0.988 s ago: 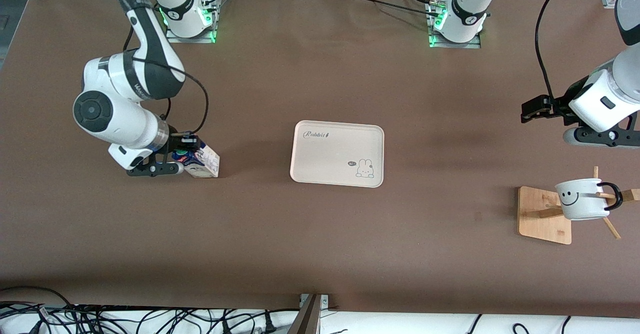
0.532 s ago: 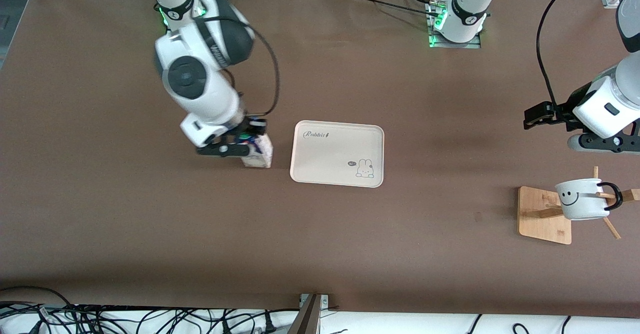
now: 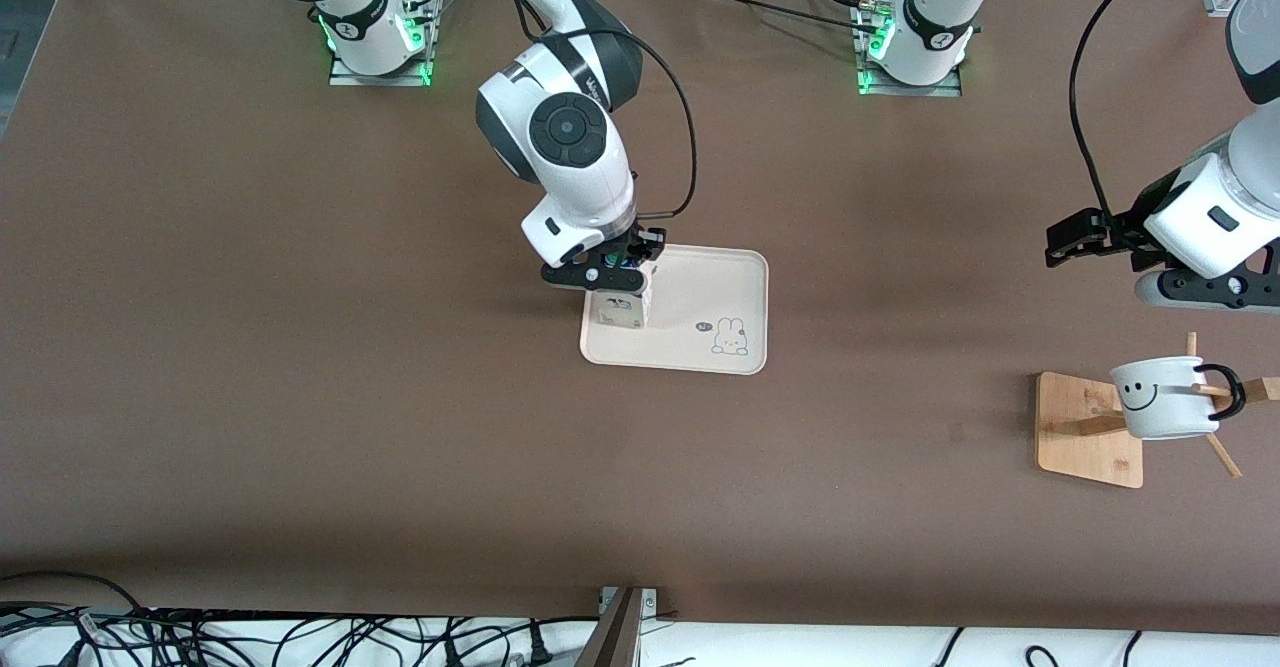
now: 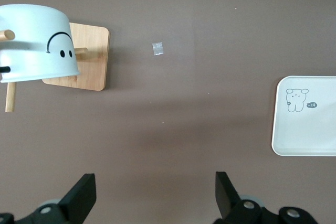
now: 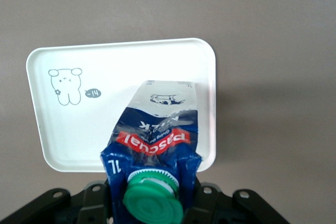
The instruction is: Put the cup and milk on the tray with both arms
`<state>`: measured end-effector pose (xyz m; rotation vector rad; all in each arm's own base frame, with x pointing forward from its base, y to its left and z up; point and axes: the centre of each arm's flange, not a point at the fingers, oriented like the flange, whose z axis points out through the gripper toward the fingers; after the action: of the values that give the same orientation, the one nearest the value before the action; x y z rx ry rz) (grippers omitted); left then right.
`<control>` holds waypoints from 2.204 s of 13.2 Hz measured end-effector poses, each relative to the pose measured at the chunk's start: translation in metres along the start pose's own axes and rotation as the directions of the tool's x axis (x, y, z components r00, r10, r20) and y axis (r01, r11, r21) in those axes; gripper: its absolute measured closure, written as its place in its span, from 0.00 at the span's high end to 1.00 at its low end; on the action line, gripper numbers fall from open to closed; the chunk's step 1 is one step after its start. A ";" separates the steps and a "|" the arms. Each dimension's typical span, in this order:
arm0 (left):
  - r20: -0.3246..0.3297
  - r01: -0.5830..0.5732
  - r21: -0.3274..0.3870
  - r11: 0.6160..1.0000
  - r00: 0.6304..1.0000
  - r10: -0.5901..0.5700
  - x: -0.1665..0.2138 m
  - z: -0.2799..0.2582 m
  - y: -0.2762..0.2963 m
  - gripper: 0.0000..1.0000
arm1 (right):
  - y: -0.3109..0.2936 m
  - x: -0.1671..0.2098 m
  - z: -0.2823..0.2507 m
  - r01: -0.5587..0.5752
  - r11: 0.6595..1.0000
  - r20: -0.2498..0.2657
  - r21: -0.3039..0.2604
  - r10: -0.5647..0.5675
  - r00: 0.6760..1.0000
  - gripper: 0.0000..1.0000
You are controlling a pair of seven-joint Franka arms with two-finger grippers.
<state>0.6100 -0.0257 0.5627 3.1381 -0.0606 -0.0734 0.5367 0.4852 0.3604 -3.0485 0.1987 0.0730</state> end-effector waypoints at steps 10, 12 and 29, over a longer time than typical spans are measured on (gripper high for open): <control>-0.009 -0.001 0.000 1.000 1.000 0.001 0.001 -0.001 0.002 1.00 | 0.002 0.012 0.033 -0.013 1.000 -0.006 -0.002 0.013 1.000 0.65; -0.009 -0.001 0.000 1.000 1.000 0.001 0.001 -0.001 0.002 1.00 | 0.002 0.017 0.023 -0.019 1.000 -0.021 0.009 0.019 1.000 0.87; -0.021 0.011 0.000 1.000 1.000 -0.011 0.002 -0.002 0.002 1.00 | 0.291 0.120 -0.213 0.183 0.982 0.013 -0.052 -0.183 0.983 1.00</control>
<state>0.6124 -0.0282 0.5642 3.1387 -0.0432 -0.0409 0.6259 0.1633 0.5423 -3.1019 -0.0863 0.0797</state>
